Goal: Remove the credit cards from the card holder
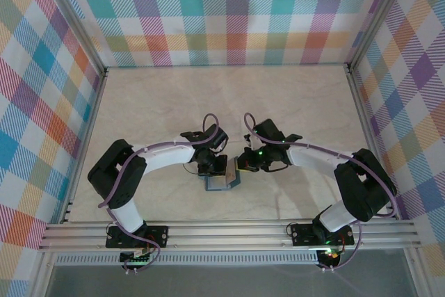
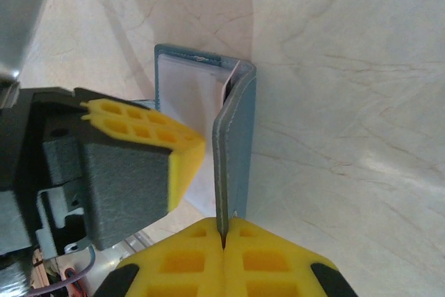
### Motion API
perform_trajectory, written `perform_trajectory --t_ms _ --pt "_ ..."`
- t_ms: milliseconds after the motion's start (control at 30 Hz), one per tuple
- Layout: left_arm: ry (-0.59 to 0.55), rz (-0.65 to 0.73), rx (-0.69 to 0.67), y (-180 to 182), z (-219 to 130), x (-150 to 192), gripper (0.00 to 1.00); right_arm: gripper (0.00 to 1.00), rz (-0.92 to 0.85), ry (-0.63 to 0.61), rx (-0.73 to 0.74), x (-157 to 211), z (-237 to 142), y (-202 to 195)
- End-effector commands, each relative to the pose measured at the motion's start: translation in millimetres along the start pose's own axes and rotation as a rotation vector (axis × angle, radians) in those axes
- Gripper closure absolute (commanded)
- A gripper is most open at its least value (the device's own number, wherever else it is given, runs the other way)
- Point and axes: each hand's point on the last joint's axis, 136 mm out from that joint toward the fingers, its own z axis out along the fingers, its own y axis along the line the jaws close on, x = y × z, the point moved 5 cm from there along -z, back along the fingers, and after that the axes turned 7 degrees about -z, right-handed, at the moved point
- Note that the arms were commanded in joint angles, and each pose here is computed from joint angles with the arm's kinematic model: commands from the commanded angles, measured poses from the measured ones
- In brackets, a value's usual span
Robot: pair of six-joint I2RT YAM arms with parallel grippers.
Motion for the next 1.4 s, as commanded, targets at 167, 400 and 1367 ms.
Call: perform_trajectory --t_ms 167,400,1367 --pt "0.017 0.017 -0.045 9 10 6 0.98 1.0 -0.067 0.011 -0.075 -10 6 33" --pt "0.0 0.02 -0.072 19 6 11 0.99 1.0 -0.059 -0.003 0.053 -11 -3 25" --pt "-0.003 0.022 -0.03 31 -6 19 0.99 1.0 -0.05 -0.005 0.151 -10 -10 16"
